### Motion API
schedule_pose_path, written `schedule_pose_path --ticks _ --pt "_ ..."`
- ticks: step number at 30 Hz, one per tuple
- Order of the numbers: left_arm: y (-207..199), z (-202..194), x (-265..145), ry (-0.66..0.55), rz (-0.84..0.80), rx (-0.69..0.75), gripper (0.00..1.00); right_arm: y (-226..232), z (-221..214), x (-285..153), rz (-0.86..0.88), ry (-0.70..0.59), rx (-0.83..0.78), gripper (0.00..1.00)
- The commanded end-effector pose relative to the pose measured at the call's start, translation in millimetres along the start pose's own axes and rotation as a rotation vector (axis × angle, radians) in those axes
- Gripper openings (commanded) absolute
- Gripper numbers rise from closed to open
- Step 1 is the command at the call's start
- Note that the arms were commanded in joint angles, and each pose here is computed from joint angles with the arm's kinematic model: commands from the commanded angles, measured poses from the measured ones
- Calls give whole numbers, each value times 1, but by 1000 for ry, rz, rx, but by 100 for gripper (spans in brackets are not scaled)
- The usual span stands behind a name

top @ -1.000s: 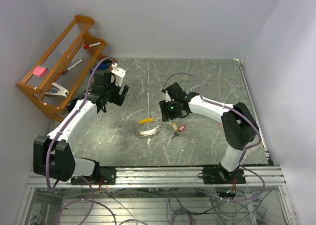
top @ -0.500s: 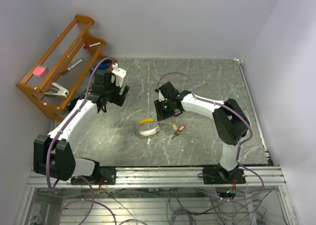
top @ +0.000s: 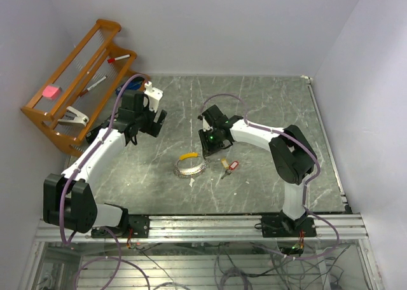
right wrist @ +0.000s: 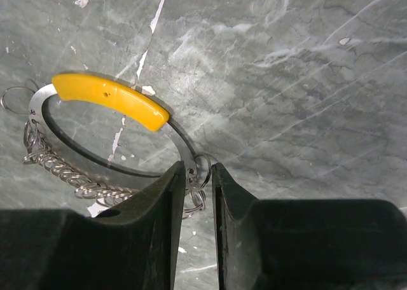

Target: Put the keys on the keyring

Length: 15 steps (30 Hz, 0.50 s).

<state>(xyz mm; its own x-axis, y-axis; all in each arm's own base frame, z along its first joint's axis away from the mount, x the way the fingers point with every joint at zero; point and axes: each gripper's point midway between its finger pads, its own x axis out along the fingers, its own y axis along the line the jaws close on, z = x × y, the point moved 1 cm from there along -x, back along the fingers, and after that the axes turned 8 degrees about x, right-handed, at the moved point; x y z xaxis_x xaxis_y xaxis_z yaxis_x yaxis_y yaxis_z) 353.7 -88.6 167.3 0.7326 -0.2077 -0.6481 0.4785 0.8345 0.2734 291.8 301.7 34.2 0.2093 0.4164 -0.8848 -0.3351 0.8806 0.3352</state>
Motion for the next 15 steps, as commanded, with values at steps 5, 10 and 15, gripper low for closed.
schedule_pose_path --ticks 5,10,15 --pt "-1 7 -2 -33 -15 0 95 4 -5 3 22 34 15 16" --pt "-1 7 -1 -34 -17 1 95 4 -9 7 27 55 20 10" --pt "-1 8 -1 -34 -21 0 95 1 -11 8 16 63 19 10"
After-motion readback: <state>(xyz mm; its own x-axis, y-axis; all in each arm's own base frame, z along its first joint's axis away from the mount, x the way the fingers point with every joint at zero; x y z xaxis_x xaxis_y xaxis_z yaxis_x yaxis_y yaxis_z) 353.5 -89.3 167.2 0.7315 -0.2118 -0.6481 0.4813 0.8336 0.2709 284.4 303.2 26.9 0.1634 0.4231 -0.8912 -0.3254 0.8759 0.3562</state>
